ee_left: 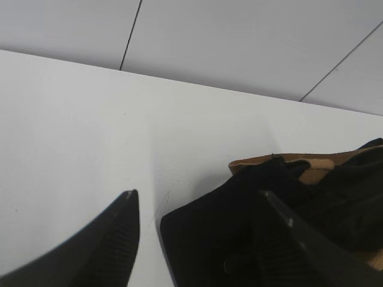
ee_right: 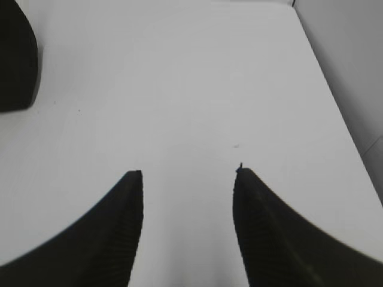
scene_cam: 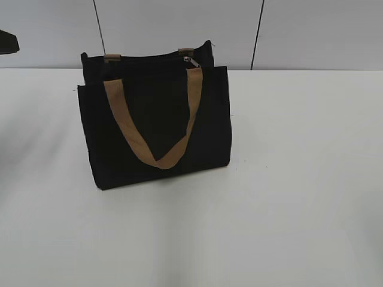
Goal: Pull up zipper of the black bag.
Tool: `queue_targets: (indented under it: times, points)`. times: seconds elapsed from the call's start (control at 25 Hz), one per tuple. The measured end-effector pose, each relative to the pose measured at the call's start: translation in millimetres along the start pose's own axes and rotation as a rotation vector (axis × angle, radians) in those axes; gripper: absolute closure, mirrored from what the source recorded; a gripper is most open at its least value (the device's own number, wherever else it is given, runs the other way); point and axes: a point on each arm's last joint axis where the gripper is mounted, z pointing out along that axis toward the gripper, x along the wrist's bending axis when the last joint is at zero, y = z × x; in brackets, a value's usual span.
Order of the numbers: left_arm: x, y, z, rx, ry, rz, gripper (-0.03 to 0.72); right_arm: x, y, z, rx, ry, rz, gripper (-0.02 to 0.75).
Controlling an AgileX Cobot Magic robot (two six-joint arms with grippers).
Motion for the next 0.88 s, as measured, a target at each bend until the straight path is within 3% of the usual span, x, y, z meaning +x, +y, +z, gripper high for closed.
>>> queue_targets:
  times: [0.24,0.52,0.88]
  points:
    - [-3.4,2,-4,-0.009,-0.012,0.008,0.233,1,-12,0,0.059,0.003,0.031,0.361]
    - [-11.4,6,-14,-0.039,-0.027,0.03,0.233,-8,-16,2,0.088,-0.097,0.097,0.361]
    - [-13.6,7,-15,-0.04,-0.04,0.034,0.233,-3,-16,3,0.09,-0.04,-0.002,0.361]
